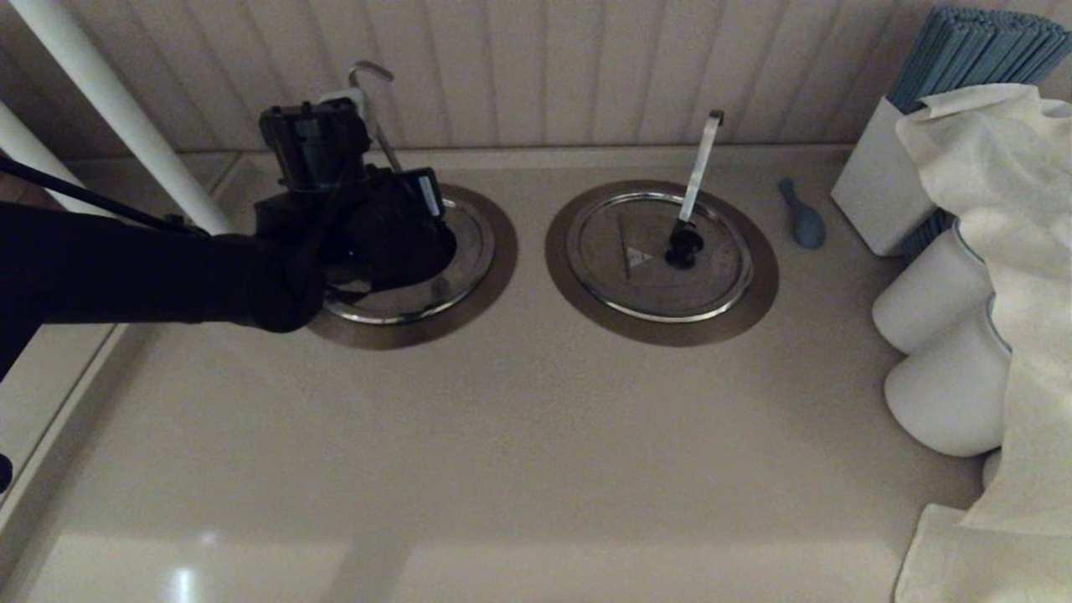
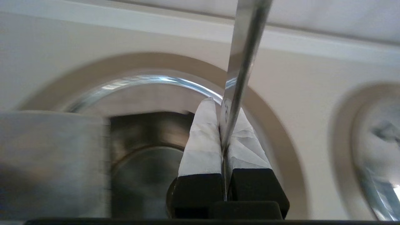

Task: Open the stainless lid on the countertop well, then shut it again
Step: Stir with a spoon

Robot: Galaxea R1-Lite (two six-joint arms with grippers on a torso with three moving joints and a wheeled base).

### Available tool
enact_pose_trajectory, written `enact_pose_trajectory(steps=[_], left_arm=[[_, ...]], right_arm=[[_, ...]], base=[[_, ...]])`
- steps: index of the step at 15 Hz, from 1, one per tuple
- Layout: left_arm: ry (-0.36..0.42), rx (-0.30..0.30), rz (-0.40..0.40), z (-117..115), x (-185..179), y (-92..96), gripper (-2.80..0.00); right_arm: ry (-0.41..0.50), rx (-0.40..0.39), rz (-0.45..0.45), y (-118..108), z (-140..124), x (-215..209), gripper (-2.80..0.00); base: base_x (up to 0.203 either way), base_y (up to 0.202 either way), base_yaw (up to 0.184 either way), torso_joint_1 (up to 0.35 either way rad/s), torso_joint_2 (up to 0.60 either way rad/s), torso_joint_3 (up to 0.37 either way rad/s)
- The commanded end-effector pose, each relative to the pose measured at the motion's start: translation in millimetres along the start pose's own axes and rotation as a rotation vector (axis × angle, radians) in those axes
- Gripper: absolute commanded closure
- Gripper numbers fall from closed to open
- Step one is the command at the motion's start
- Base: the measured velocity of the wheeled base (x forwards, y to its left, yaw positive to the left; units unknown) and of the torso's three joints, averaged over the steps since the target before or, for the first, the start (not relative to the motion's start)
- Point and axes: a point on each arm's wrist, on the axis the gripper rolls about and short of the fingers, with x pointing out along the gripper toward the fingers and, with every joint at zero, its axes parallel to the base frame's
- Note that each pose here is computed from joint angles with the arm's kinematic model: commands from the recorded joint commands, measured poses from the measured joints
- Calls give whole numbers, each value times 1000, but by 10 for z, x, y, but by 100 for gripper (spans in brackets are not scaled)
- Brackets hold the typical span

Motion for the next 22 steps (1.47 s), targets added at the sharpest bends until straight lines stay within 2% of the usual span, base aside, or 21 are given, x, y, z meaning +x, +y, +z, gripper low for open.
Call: enact_pose_trajectory(steps=[1, 5, 8, 11, 16, 18, 20, 22], left_arm=[[3, 1, 1, 7, -42, 7, 0], [48, 28, -58, -38, -161, 59, 0], [73, 156, -15, -163, -78, 142, 0], [76, 189, 6, -201, -27, 152, 0], [28, 160, 90, -204, 190, 110, 0], [10, 127, 79, -184, 179, 61, 0], [-65, 94, 49, -138, 145, -9, 0], [-63, 96, 34, -180, 103, -17, 0]], right_arm=[[2, 0, 0, 0, 0, 1, 0], [0, 0, 0, 0, 0, 0, 0], [2, 0, 0, 0, 0, 1, 0], [1, 0, 1, 0, 0, 1, 0], [0, 0, 0, 0, 0, 0, 0], [1, -1, 0, 0, 0, 1, 0], [0, 0, 0, 0, 0, 0, 0], [0, 0, 0, 0, 0, 0, 0]], base=[[0, 0, 0, 0, 0, 0], [0, 0, 0, 0, 0, 0], [0, 0, 0, 0, 0, 0], [0, 0, 0, 0, 0, 0], [0, 0, 0, 0, 0, 0], [0, 0, 0, 0, 0, 0], [0, 0, 0, 0, 0, 0], [0, 0, 0, 0, 0, 0]])
